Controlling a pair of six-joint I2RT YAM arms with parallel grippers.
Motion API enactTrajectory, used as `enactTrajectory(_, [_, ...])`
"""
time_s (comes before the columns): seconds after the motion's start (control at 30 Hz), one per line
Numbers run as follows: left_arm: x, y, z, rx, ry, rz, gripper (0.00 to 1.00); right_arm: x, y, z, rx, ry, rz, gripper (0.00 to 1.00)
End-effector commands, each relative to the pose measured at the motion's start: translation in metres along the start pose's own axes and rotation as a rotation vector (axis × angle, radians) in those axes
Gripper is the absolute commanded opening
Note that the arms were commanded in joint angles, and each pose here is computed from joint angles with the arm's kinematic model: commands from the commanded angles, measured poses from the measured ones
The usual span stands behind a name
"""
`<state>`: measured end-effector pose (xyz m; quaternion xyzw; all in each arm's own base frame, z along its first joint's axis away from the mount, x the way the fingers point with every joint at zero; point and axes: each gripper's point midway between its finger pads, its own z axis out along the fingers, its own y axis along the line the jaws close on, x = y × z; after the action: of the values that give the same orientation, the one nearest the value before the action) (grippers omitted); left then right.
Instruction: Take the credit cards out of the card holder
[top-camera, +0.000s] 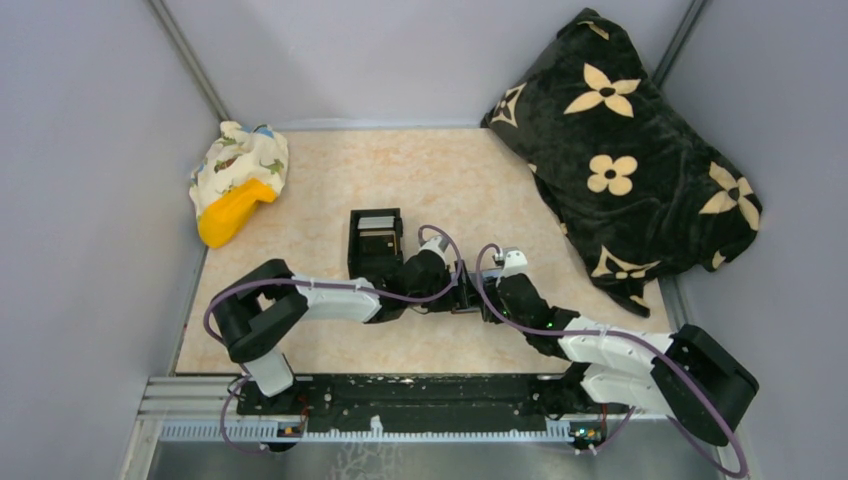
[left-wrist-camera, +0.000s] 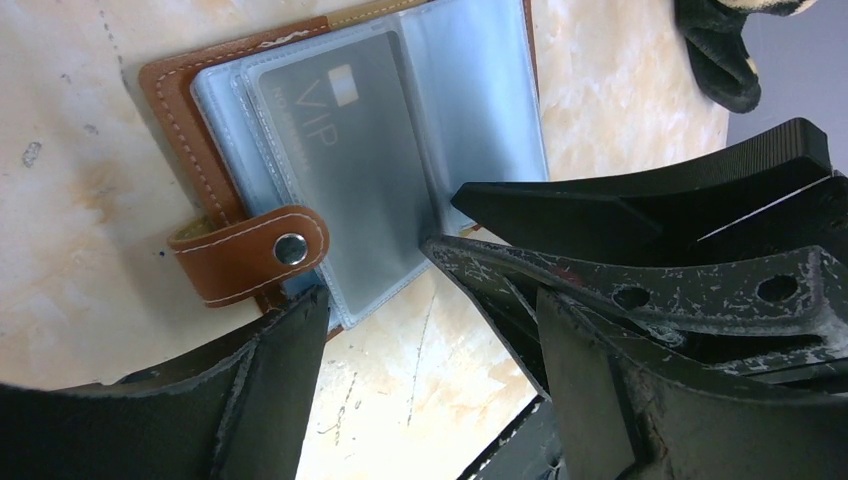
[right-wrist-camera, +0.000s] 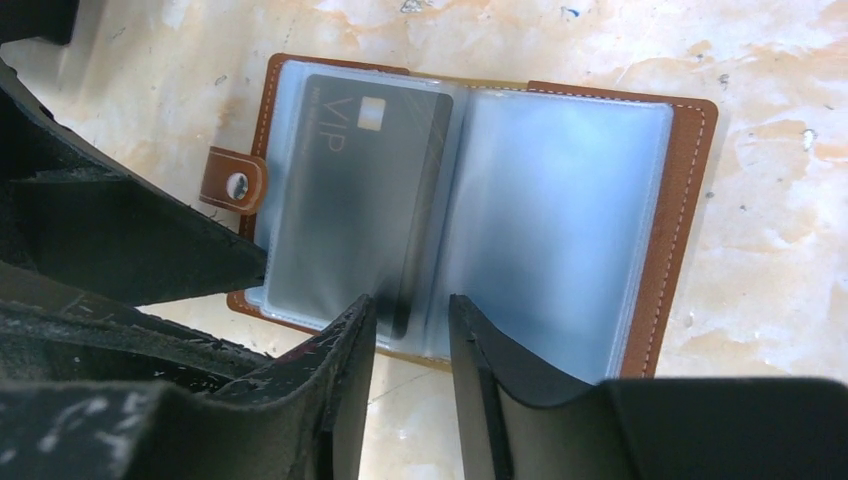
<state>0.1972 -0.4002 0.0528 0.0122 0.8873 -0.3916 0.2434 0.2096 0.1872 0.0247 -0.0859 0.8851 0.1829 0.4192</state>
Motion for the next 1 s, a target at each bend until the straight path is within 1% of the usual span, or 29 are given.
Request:
enactTrajectory(0.0, [-0.013, -0.025, 0.004, 0.065, -0.037, 0.005, 0.83, -0.007, 0.02, -0.012, -0.097, -0.009, 0.017, 0.41])
enactTrajectory(0.03, [-0.014, -0.025, 0.004, 0.064, -0.038, 0.005, 0.83, -0.015, 0.022, -0.016, -0.106, -0.037, 0.023, 0.44])
enactTrajectory(0.1, [-0.013, -0.021, 0.004, 0.058, -0.036, 0.001, 0.83, -0.033, 0.023, -0.026, -0.106, -0.095, 0.032, 0.46])
enactTrajectory(0.2, [-0.013, -0.019, 0.004, 0.056, -0.035, -0.005, 0.83, -0.056, 0.014, -0.041, -0.058, -0.171, 0.048, 0.46])
enactTrajectory(0.33, [-0.014, -0.017, 0.006, 0.058, -0.033, -0.012, 0.83, -0.068, -0.006, -0.053, 0.052, -0.211, 0.08, 0.44])
enactTrajectory(0.47, [-0.012, -0.016, 0.009, 0.064, -0.022, -0.021, 0.83, -0.066, -0.033, -0.055, 0.198, -0.2, 0.139, 0.43])
enactTrajectory(0.6, [-0.01, -0.012, 0.009, 0.053, -0.02, -0.02, 0.84, -0.058, -0.059, -0.05, 0.29, -0.16, 0.224, 0.43])
enactTrajectory(0.7, [-0.011, -0.009, 0.007, 0.048, -0.025, -0.021, 0.84, -0.058, -0.073, -0.046, 0.327, -0.159, 0.262, 0.43])
enactTrajectory(0.8, [-0.011, -0.007, 0.006, 0.042, -0.029, -0.022, 0.84, -0.058, -0.079, -0.043, 0.355, -0.152, 0.268, 0.43])
enactTrajectory(0.97, [-0.011, -0.005, 0.005, 0.041, -0.026, -0.025, 0.84, -0.053, -0.075, -0.032, 0.333, -0.117, 0.251, 0.43])
